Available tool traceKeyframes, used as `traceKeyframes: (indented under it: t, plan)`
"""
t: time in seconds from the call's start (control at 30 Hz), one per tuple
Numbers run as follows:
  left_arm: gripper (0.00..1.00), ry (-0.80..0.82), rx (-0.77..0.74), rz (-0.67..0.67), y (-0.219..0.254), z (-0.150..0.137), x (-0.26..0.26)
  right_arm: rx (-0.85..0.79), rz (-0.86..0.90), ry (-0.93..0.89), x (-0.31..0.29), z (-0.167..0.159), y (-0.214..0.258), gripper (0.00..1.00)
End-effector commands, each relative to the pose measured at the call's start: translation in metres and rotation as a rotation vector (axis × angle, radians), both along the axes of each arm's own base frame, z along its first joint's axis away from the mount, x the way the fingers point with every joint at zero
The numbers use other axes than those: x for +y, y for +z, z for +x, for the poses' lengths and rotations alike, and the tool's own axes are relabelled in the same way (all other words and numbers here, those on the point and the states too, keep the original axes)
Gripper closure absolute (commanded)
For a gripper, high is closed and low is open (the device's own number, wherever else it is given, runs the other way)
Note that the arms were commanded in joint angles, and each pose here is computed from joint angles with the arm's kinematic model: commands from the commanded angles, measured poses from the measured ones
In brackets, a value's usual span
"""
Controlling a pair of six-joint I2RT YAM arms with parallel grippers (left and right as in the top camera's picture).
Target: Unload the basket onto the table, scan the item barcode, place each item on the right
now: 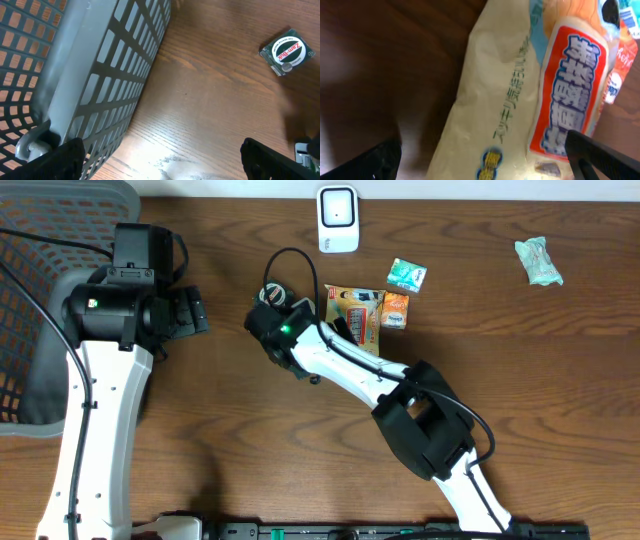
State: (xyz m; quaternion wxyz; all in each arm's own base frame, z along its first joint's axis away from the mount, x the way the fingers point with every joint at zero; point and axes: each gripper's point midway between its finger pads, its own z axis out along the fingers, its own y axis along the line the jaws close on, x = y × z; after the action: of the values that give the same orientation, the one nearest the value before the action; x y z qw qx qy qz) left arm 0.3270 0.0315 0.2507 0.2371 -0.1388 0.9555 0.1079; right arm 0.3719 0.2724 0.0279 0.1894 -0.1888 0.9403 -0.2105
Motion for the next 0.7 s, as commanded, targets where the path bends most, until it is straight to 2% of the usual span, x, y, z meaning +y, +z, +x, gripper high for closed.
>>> traceKeyframes:
  t: [0.0,0.1,0.2,0.23,0.3,0.4,0.43,0.67]
  plan:
    - [0.02,0.018,-0.016,0.012,0.006,-0.001,0.005,-0.047,-0.045,-0.054,-0.021,0.007,-0.011,0.01]
    - [0.02,0.018,-0.016,0.012,0.006,-0.001,0.005,-0.039,-0.053,-0.069,-0.032,0.006,-0.023,0.01]
    - [0.02,0.017,-0.015,0.012,0.006,-0.001,0.005,-0.024,-0.069,-0.074,-0.041,0.004,-0.030,0.16]
    - [0.02,0.018,-0.016,0.012,0.006,-0.001,0.005,-0.020,-0.072,-0.076,-0.043,0.004,-0.031,0.24]
    - [0.02,0.017,-0.015,0.012,0.006,-0.001,0.005,-0.015,-0.078,-0.081,-0.046,0.004,-0.031,0.47]
    - [0.02,0.018,-0.016,0.012,0.006,-0.001,0.005,0.018,-0.086,-0.043,-0.046,0.003,-0.031,0.92]
    - [0.02,0.017,-0.015,0.012,0.006,-0.001,0.005,0.028,-0.086,-0.034,-0.045,0.003,-0.030,0.99]
    - [0.02,0.018,-0.016,0.012,0.006,-0.001,0.005,0.096,0.009,-0.057,-0.033,0.009,0.004,0.99]
